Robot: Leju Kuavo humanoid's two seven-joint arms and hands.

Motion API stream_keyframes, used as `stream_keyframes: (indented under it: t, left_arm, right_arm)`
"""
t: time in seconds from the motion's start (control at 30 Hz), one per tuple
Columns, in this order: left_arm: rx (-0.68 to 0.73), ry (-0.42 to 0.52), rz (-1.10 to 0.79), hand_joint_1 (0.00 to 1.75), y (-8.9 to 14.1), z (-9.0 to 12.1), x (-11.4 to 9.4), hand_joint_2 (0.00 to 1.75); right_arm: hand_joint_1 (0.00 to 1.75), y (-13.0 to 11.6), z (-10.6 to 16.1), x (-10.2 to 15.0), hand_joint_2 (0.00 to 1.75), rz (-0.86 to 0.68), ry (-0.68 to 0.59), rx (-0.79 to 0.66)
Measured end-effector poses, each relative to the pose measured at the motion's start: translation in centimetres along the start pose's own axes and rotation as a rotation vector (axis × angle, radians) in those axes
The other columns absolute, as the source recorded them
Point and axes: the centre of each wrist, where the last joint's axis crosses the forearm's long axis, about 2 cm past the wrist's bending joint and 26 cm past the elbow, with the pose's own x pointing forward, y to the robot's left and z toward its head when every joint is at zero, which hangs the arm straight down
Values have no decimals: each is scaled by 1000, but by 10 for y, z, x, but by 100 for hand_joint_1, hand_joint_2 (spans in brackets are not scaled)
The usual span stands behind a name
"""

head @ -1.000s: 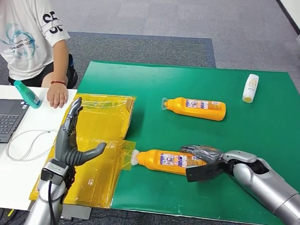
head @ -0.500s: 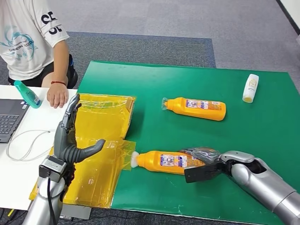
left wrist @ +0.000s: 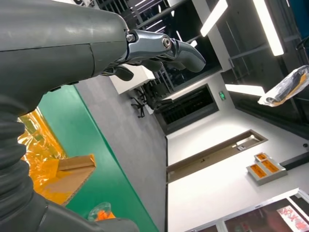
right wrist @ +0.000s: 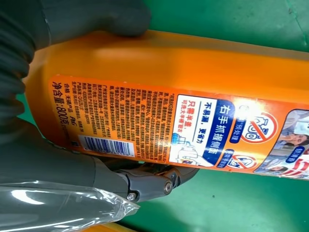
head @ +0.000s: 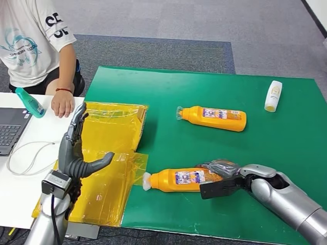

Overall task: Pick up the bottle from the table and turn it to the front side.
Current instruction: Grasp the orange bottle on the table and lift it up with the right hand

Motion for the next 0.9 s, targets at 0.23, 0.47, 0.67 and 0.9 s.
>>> stream_keyframes:
  t: [0.23,0.47,0.67,0.9]
  left_arm:
    - [-9,-1,-7,0,0,0,0,175]
    - [-16,6,-9,0,-1,3,0,175]
    - [-23,23,1,0,-4,11,1,175]
    - [-27,37,8,0,-6,18,3,175]
  right_arm:
    - [175,5,0,0,175,-7,2,-23]
    - [175,21,2,-1,175,-83,-31,-101]
    - [175,66,4,8,175,-421,-194,-258]
    - [175,89,9,18,175,-698,-269,-400]
